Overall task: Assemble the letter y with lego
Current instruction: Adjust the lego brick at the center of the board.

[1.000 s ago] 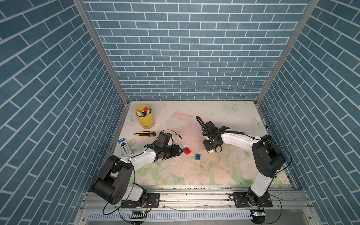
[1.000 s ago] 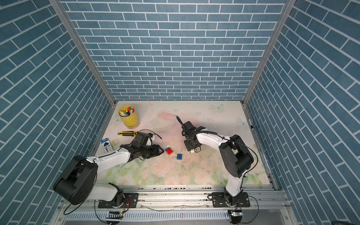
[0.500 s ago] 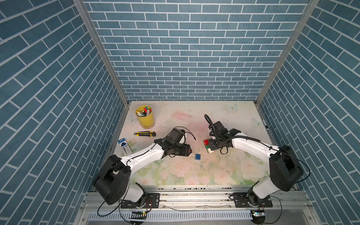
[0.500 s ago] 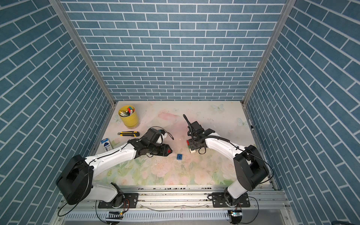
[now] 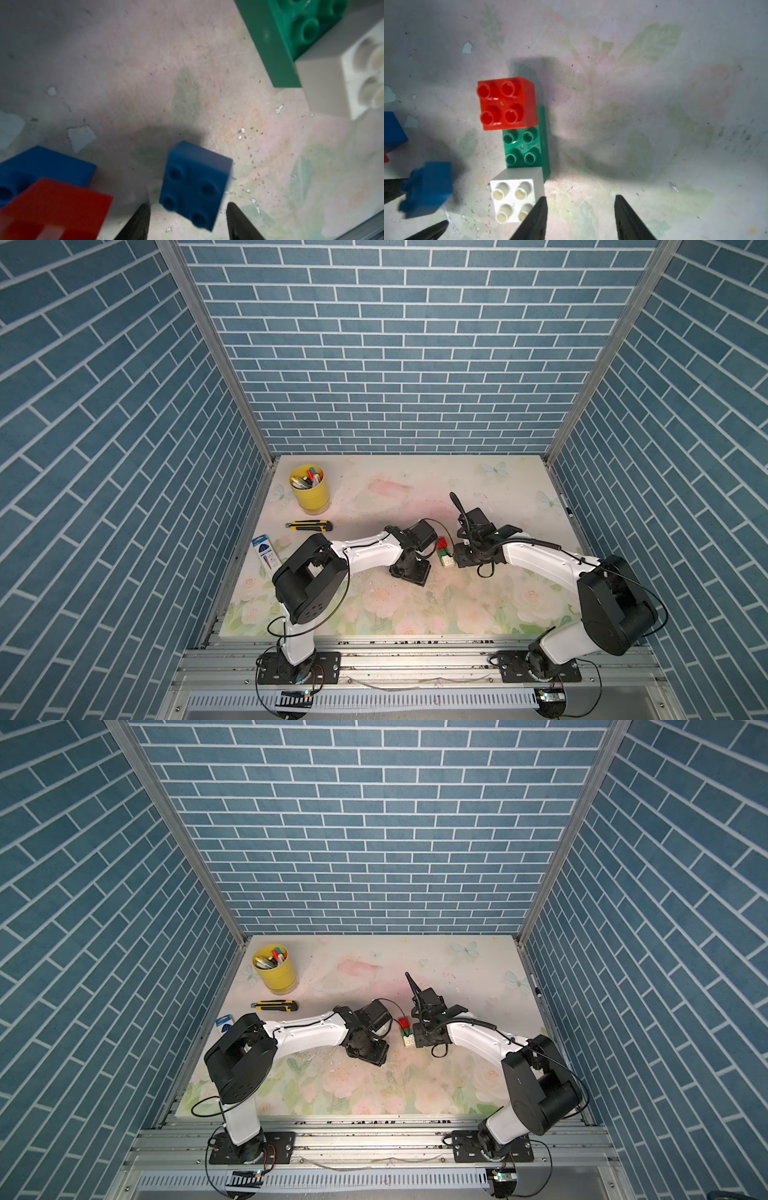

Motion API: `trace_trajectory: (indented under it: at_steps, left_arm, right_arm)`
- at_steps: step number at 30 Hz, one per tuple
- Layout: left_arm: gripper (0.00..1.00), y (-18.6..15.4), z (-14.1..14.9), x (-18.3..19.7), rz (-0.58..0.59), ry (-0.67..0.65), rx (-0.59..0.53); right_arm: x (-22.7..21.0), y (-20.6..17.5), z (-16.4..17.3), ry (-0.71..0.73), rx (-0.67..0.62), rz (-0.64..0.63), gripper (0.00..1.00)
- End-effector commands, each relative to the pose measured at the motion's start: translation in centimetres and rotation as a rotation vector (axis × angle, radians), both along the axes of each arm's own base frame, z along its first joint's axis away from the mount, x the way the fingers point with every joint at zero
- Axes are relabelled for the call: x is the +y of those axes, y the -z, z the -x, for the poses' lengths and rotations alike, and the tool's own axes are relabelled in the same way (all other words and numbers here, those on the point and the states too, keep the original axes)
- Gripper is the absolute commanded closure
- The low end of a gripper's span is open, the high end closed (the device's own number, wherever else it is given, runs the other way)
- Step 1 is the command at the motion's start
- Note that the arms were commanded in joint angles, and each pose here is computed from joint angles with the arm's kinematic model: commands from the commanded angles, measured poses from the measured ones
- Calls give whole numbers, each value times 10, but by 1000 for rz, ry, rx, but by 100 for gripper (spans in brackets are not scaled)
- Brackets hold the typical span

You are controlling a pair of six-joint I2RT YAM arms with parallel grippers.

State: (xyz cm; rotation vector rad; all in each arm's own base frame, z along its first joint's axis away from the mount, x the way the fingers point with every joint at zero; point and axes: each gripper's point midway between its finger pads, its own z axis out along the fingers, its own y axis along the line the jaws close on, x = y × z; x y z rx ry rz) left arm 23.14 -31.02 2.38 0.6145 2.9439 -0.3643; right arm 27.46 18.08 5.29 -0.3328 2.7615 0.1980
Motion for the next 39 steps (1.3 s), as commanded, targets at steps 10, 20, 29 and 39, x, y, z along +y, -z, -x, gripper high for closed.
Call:
trace_trajectory:
  at_steps: [10, 20, 29, 39]
  left_arm:
    - [42, -22, -9, 1, 13, -12, -77]
    - [37, -27, -34, 1, 4, -44, -141]
    - [60, -26, -40, -19, 57, -31, -95]
    - [56, -42, -49, -38, 113, -17, -103]
  right_arm:
    - [1, -2, 0, 55, -7, -54, 47]
    - [5, -3, -3, 51, -7, -68, 47]
    - [4, -2, -4, 53, -8, -58, 47]
    - [4, -4, -4, 51, -13, -68, 48]
